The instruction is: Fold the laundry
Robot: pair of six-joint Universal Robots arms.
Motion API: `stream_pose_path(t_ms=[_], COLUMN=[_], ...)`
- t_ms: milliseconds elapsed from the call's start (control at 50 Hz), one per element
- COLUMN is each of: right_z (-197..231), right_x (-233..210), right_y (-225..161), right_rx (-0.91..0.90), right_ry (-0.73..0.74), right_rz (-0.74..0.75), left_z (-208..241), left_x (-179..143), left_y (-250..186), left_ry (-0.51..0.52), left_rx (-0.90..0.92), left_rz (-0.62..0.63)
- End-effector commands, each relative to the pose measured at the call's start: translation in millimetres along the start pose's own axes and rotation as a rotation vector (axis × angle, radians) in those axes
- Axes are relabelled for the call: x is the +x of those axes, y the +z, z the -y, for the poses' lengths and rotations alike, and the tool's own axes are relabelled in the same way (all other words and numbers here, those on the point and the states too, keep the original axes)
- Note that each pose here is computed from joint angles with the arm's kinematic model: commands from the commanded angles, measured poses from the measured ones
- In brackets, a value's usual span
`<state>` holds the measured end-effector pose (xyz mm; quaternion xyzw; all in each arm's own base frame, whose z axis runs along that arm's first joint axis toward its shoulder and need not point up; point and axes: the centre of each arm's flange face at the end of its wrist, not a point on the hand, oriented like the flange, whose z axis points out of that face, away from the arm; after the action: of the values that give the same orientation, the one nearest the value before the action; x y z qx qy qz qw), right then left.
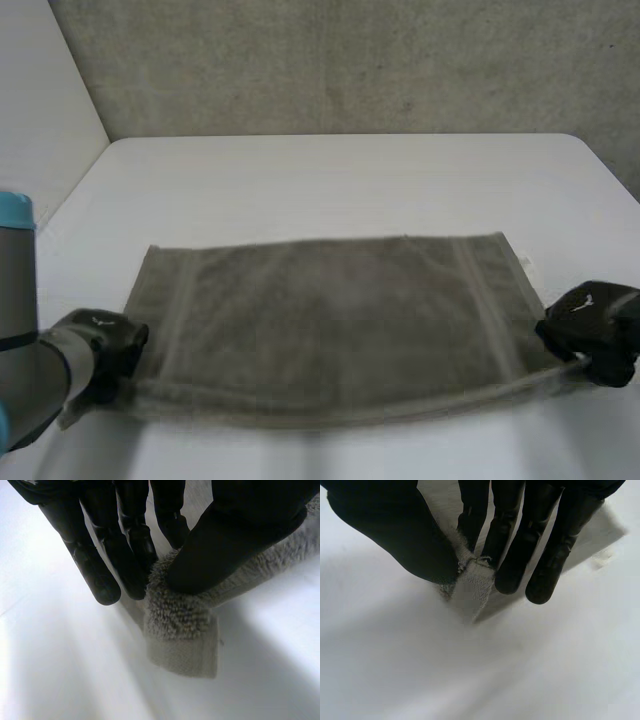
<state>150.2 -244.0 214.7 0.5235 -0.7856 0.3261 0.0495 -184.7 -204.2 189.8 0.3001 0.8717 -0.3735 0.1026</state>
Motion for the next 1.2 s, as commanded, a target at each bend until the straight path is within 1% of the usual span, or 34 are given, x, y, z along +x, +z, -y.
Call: stream_pose_path(t_ms=[20, 40, 60, 80, 100, 140, 160, 180, 200, 220, 240, 260, 300, 320, 360, 420, 460, 580, 660, 740, 760, 780, 820, 840, 860, 880, 900, 920, 940, 980, 1060, 1100, 1160, 1200], right_z=[10, 12, 12, 17, 17, 32, 32, 37, 41, 41, 43, 43, 52, 52, 59, 60, 60, 63, 62, 63, 66, 66, 71, 71, 74, 77, 77, 80, 80, 83, 75, 58, 48, 28], right_x=[35, 39, 39, 40, 40, 35, 35, 37, 42, 42, 46, 46, 50, 50, 53, 53, 54, 47, 48, 53, 56, 56, 62, 62, 62, 63, 63, 61, 61, 55, 44, 36, 32, 21], right_y=[28, 40, 40, 49, 49, 66, 66, 74, 83, 83, 92, 92, 107, 108, 123, 131, 143, 155, 154, 144, 135, 135, 113, 113, 103, 92, 92, 81, 81, 65, 61, 58, 56, 59], right_rx=[0.132, 0.154, 0.154, 0.181, 0.181, 0.24, 0.24, 0.269, 0.297, 0.298, 0.318, 0.318, 0.372, 0.372, 0.406, 0.408, 0.395, 0.385, 0.361, 0.354, 0.369, 0.37, 0.408, 0.408, 0.431, 0.457, 0.457, 0.484, 0.484, 0.518, 0.496, 0.438, 0.408, 0.354], right_ry=[0.134, 0.166, 0.167, 0.183, 0.183, 0.161, 0.161, 0.148, 0.138, 0.138, 0.133, 0.133, 0.128, 0.128, 0.135, 0.138, 0.143, 0.149, 0.2, 0.234, 0.243, 0.243, 0.269, 0.269, 0.275, 0.279, 0.279, 0.279, 0.279, 0.267, 0.263, 0.284, 0.302, 0.335], right_rz=[-0.196, -0.214, -0.214, -0.229, -0.229, -0.256, -0.256, -0.29, -0.336, -0.336, -0.381, -0.382, -0.452, -0.453, -0.496, -0.504, -0.514, -0.507, -0.538, -0.565, -0.575, -0.575, -0.594, -0.594, -0.595, -0.597, -0.597, -0.592, -0.592, -0.568, -0.508, -0.459, -0.434, -0.381], left_z=[30, 30, 34, 41, 41, 55, 55, 61, 61, 65, 69, 70, 76, 76, 85, 90, 95, 100, 106, 117, 119, 119, 122, 122, 123, 123, 122, 121, 121, 116, 106, 100, 90, 81], left_x=[-12, -12, -11, -11, -11, -14, -14, -14, -14, -14, -13, -13, -12, -12, -12, -13, -13, -12, -11, -13, -14, -14, -19, -19, -21, -22, -23, -24, -24, -26, -23, -20, -14, -4], left_y=[24, 24, 37, 48, 48, 67, 67, 78, 79, 89, 99, 99, 116, 117, 132, 138, 149, 159, 158, 145, 138, 138, 123, 123, 113, 112, 104, 94, 94, 76, 64, 59, 50, 46], left_ry=[-0.038, -0.038, -0.042, -0.048, -0.048, -0.061, -0.061, -0.063, -0.063, -0.064, -0.066, -0.066, -0.071, -0.071, -0.092, -0.104, -0.119, -0.127, -0.127, -0.141, -0.149, -0.15, -0.172, -0.172, -0.183, -0.183, -0.194, -0.205, -0.205, -0.224, -0.236, -0.238, -0.242, -0.248], left_rx=[0.156, 0.156, 0.176, 0.205, 0.205, 0.268, 0.268, 0.291, 0.291, 0.303, 0.313, 0.313, 0.327, 0.327, 0.362, 0.378, 0.402, 0.447, 0.491, 0.562, 0.574, 0.575, 0.596, 0.596, 0.607, 0.607, 0.614, 0.621, 0.621, 0.63, 0.621, 0.612, 0.6, 0.603], left_rz=[0.077, 0.077, 0.088, 0.102, 0.102, 0.132, 0.132, 0.143, 0.144, 0.151, 0.154, 0.154, 0.157, 0.157, 0.168, 0.173, 0.175, 0.182, 0.19, 0.185, 0.187, 0.187, 0.189, 0.189, 0.19, 0.19, 0.189, 0.188, 0.188, 0.184, 0.17, 0.163, 0.147, 0.123])
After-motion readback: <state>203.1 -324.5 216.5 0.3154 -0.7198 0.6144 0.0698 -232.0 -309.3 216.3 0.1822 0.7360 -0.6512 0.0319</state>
